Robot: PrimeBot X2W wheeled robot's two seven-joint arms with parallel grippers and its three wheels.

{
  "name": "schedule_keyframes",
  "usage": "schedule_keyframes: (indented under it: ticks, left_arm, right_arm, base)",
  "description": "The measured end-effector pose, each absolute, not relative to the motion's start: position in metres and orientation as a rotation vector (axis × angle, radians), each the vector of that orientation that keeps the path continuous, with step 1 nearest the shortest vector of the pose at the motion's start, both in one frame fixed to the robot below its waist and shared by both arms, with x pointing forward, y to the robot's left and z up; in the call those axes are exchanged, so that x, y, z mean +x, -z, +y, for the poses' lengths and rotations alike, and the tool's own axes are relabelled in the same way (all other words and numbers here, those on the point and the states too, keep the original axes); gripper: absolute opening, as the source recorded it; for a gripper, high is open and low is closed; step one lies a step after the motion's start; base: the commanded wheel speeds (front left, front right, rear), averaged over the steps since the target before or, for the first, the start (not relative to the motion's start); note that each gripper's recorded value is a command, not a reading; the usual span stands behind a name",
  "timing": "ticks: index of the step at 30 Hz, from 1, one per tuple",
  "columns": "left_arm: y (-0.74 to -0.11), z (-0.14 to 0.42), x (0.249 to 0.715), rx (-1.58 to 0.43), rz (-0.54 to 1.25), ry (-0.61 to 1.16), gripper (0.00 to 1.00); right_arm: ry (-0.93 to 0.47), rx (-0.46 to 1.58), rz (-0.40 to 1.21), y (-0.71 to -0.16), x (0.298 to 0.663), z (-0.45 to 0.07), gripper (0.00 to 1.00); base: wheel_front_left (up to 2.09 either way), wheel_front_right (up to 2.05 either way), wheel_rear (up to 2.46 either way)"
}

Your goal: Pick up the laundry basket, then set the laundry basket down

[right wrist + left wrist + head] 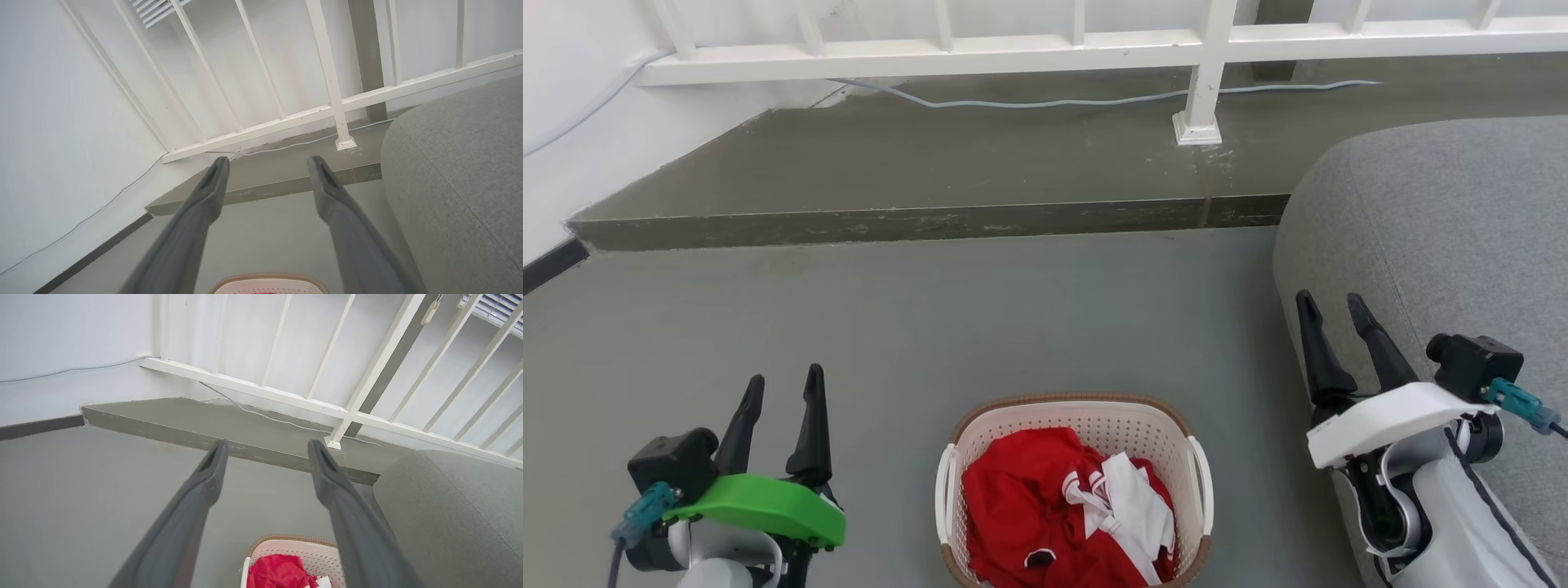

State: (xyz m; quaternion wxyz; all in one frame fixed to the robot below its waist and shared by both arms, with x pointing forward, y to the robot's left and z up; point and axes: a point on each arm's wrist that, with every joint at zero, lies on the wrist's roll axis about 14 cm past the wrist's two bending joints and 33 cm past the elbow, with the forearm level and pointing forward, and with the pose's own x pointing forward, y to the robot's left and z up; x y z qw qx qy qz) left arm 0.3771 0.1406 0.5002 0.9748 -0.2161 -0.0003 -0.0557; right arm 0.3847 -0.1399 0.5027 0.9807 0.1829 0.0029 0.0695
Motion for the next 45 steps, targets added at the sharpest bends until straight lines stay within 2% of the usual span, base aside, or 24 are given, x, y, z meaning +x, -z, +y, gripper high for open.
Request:
schedule_keyframes:
  ticks: [13,45]
  left_arm:
    - [-0.508,0.131,0.377,-0.300,-0.054,0.155,1.00]
    - [-0.500,0.126,0.384,-0.280,-0.037,0.174,1.00]
  right_arm:
    - [-0.189,0.203,-0.051,-0.510,0.384,-0.130,1.00]
    - [-0.159,0.203,-0.021,-0.496,0.387,-0.135,1.00]
  base:
    - [0.00,0.00,0.00]
    - [0.00,0.00,0.00]
